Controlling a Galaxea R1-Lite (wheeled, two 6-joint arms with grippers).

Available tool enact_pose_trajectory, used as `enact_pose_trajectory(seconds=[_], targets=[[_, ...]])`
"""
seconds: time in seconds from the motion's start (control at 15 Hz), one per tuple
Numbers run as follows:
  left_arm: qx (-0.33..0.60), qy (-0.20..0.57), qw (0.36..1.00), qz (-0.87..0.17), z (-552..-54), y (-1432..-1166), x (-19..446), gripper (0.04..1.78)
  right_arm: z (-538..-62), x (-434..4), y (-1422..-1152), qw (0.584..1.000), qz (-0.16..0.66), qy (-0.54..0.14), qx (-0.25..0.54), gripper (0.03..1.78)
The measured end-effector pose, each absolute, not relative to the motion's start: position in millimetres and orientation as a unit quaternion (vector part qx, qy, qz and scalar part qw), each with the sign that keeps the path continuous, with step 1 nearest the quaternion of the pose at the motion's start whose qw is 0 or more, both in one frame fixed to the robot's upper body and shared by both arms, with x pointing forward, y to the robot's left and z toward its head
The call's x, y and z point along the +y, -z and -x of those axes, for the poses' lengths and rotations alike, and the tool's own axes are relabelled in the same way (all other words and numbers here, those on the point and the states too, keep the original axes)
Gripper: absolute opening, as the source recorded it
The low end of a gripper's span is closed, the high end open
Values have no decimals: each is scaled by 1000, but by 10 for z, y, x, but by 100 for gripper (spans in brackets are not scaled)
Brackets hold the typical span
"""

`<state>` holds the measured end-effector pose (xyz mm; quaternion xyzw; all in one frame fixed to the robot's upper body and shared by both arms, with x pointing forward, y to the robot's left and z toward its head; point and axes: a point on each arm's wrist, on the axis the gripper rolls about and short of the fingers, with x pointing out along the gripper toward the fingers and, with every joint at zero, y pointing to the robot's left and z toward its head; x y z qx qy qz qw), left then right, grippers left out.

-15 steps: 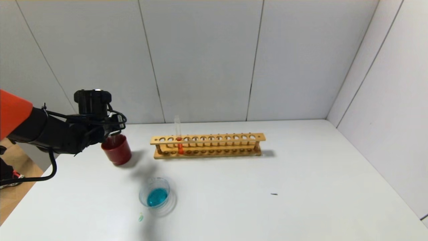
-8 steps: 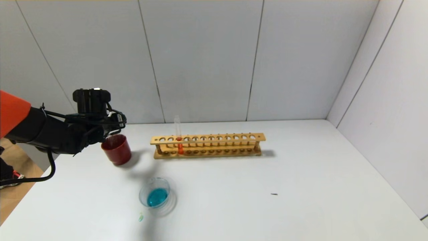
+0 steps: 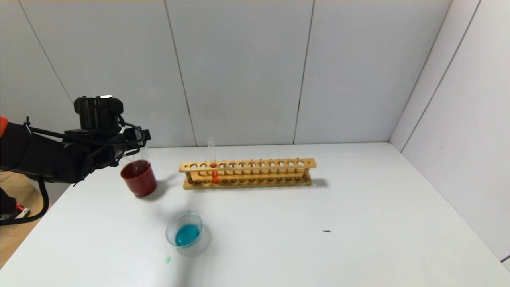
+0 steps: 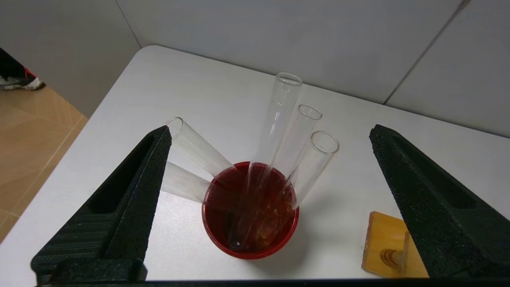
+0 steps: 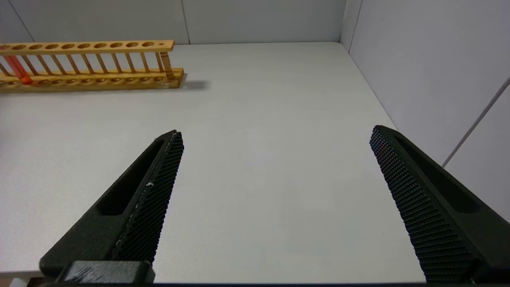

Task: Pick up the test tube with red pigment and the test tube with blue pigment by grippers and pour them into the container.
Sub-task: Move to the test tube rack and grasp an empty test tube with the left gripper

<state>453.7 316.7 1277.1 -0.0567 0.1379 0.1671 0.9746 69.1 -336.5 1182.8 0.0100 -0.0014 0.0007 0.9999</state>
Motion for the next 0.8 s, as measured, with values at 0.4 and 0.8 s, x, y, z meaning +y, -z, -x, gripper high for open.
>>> enact_pose_trajectory(seconds=[0.4, 0.8], targets=[[127, -126, 983, 23, -4249, -12951, 2945, 175, -691, -3365, -11828, 1000, -10, -1, -1, 171], [126, -51, 991, 13, -3974, -13003, 2512, 175, -691, -3365, -11828, 1000, -10, -1, -1, 171]])
